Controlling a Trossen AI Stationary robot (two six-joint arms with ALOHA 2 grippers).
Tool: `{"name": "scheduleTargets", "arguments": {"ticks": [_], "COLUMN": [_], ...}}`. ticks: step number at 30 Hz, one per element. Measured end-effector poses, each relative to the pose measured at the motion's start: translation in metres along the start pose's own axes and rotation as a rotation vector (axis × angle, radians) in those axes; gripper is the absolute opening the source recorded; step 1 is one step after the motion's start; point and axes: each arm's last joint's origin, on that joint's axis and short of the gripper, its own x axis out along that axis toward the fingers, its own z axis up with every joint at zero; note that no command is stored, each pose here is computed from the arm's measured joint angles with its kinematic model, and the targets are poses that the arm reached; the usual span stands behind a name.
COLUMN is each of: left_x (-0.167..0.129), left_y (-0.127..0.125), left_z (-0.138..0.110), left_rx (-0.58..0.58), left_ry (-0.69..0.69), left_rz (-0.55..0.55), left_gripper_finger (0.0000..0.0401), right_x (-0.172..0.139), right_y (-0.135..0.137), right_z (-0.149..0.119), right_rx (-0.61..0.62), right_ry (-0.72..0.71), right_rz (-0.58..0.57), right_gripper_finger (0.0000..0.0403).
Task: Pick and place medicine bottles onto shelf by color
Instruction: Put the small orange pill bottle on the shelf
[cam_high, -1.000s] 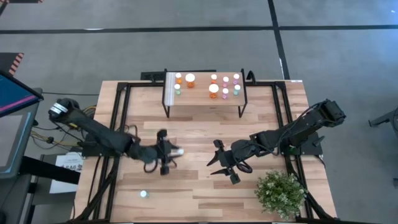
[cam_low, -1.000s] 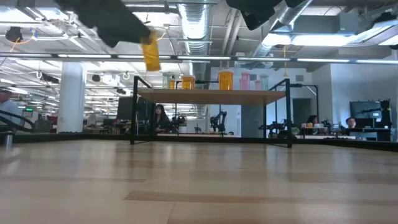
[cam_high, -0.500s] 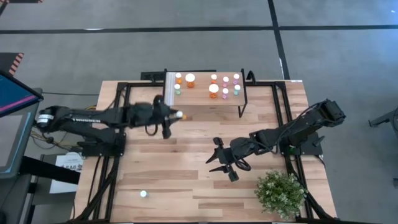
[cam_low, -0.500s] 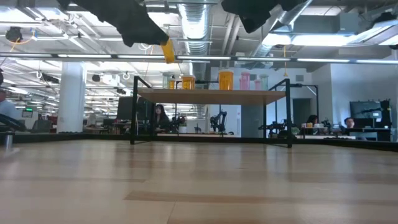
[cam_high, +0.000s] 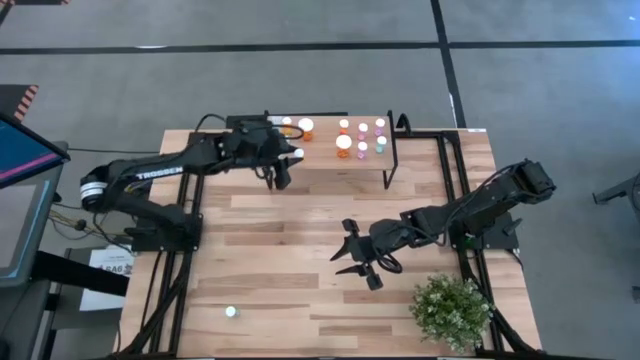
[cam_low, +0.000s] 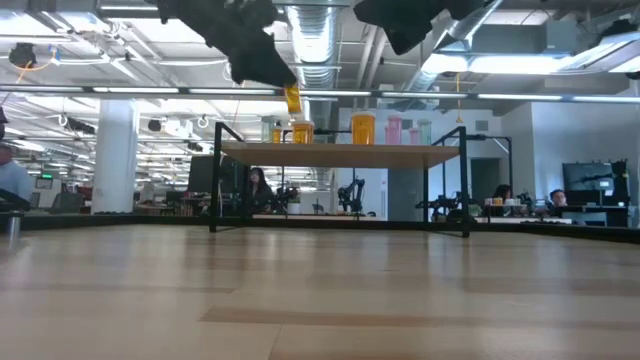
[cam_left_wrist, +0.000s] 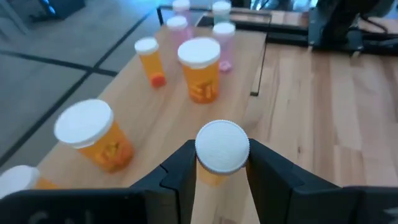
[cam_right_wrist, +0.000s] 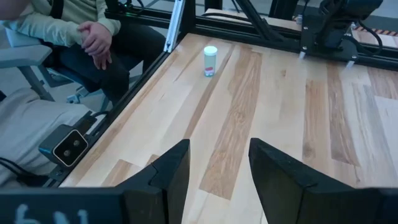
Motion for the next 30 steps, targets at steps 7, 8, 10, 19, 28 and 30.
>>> {"name": "scheduleTargets", "arguments": {"ticks": [7, 8, 10, 19, 28, 30], "left_x": [0.028, 0.03, 0.032, 0.032, 0.034, 0.034], "left_y": [0.015, 0.017, 0.022, 0.036, 0.036, 0.036], "left_z": [-0.01, -0.011, -0.014, -0.016, -0.017, -0.017], "left_rx": [-0.027, -0.033, -0.047, -0.071, -0.066, -0.066], "left_ry": [0.055, 0.061, 0.076, 0.078, 0.086, 0.083], "left_rz": [0.026, 0.033, 0.047, 0.085, 0.066, 0.058], "left_gripper_finger": [0.0108, 0.0108, 0.0108, 0.0108, 0.0108, 0.0108], "right_x": [0.0, 0.0, 0.0, 0.0, 0.0, 0.0], "right_y": [0.001, 0.001, 0.001, 0.0, -0.001, -0.001], "right_z": [0.0, 0.0, 0.0, 0.0, 0.0, 0.0], "right_rx": [0.004, 0.004, 0.006, 0.007, 0.007, 0.007], "right_ry": [0.004, 0.004, 0.004, 0.004, 0.003, 0.003], "right_rz": [0.002, 0.002, 0.003, -0.001, -0.001, -0.001], "right_gripper_finger": [0.0187, 0.0186, 0.0185, 0.0184, 0.0185, 0.0184]}}
